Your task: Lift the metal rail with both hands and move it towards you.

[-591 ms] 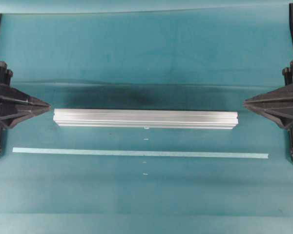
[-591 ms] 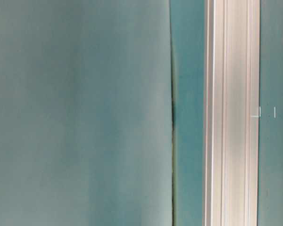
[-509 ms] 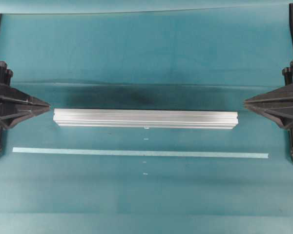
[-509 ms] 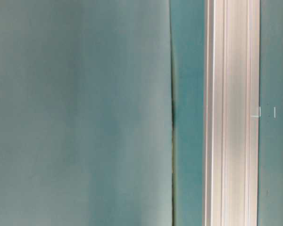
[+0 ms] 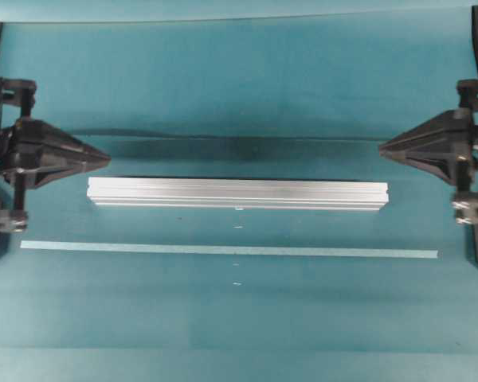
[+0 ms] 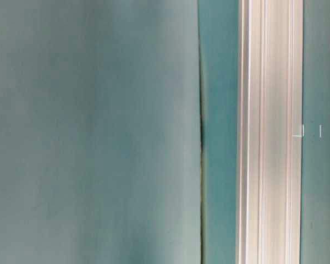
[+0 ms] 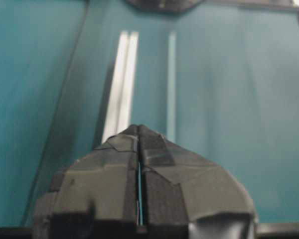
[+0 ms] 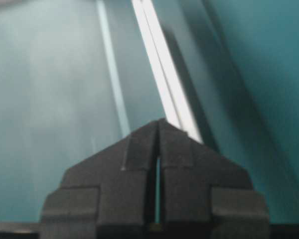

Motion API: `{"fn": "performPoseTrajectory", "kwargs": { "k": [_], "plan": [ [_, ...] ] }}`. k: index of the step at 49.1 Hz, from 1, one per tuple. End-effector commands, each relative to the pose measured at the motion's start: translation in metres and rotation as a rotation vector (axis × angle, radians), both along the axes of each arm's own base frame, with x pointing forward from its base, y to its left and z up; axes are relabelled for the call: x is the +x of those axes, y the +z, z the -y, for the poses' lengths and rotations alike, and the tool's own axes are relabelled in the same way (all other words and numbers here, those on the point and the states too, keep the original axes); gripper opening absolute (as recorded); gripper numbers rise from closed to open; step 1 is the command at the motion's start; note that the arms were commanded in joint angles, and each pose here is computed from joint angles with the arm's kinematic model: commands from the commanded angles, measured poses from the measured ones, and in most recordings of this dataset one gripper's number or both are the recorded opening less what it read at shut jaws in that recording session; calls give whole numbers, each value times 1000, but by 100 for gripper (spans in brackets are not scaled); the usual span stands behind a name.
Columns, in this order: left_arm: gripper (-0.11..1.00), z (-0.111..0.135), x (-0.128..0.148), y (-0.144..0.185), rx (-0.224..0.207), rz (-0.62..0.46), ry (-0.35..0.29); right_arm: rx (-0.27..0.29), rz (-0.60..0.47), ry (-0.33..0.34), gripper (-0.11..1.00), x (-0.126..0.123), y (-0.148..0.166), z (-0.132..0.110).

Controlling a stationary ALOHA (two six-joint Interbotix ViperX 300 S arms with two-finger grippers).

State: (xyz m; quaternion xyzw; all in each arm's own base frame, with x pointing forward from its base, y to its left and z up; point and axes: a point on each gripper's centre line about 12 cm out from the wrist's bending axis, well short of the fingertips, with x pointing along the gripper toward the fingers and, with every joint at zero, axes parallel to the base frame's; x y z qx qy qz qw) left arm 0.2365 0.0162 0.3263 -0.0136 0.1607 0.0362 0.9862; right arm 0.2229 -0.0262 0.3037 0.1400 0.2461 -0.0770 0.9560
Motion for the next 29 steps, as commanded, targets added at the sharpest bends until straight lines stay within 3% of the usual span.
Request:
{"fn": "performPoseTrajectory", "kwargs": {
  "k": [1, 18, 29],
  "plan": [
    [-5, -3, 7, 12, 4, -43, 11, 19, -112, 8, 2, 8, 2, 0],
    [-5, -13, 36, -18, -21, -455, 37, 26, -582, 57, 1, 46, -25, 7],
    [-5, -25, 52, -24, -37, -555, 74, -21, -768, 139, 1, 60, -40, 13]
  ]
}}
